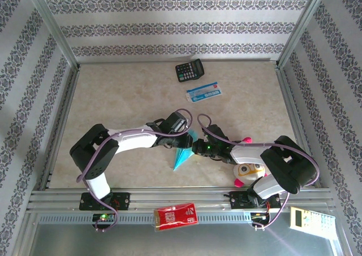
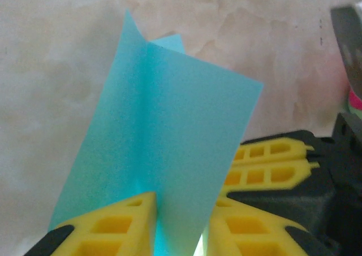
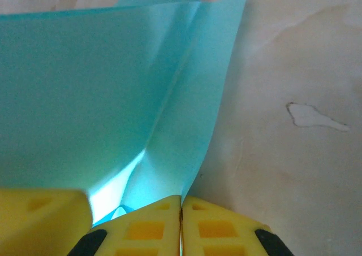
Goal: Fold a paper plane with a square sheet of paper (pick it up from the middle)
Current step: Move the paper plane to the center of the table.
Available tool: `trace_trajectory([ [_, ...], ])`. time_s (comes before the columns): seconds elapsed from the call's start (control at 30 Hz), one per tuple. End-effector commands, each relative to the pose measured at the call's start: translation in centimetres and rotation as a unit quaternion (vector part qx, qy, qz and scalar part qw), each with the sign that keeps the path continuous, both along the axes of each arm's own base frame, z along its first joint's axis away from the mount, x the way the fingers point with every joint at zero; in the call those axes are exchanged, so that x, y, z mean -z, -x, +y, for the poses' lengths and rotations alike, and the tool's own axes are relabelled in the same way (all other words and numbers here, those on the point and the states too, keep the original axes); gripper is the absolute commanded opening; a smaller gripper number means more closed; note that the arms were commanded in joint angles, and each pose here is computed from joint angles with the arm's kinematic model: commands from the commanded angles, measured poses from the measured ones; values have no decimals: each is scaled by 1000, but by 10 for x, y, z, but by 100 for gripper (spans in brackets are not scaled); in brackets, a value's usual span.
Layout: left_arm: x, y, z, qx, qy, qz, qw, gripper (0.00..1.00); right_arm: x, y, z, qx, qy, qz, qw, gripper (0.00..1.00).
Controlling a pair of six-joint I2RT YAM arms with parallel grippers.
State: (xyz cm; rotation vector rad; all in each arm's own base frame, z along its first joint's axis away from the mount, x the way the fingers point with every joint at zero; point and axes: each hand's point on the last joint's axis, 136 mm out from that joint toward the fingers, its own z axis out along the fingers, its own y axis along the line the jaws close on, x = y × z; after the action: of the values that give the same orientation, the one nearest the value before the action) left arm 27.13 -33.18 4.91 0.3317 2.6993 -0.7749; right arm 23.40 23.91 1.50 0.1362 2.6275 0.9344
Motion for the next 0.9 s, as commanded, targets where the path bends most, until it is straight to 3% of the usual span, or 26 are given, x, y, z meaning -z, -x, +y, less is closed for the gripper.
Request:
trace_trajectory([
  [0.0,10,-1,4,11,-36,1,999,26,-3,-1,-3,7,-10,-3,1000,10],
  [0.23,15,-10,3,8,-50,7,999,18,-8,-5,-7,11,-18,-7,1000,19],
  [0.47,11,-34,38,-37,-84,-11,996,6,-34,-15,-10,13,-60,-26,998,33],
  [0.87,6,-89,95,-96,-158,-35,982,7,-52,-28,-41,43,-91,-42,994,39],
])
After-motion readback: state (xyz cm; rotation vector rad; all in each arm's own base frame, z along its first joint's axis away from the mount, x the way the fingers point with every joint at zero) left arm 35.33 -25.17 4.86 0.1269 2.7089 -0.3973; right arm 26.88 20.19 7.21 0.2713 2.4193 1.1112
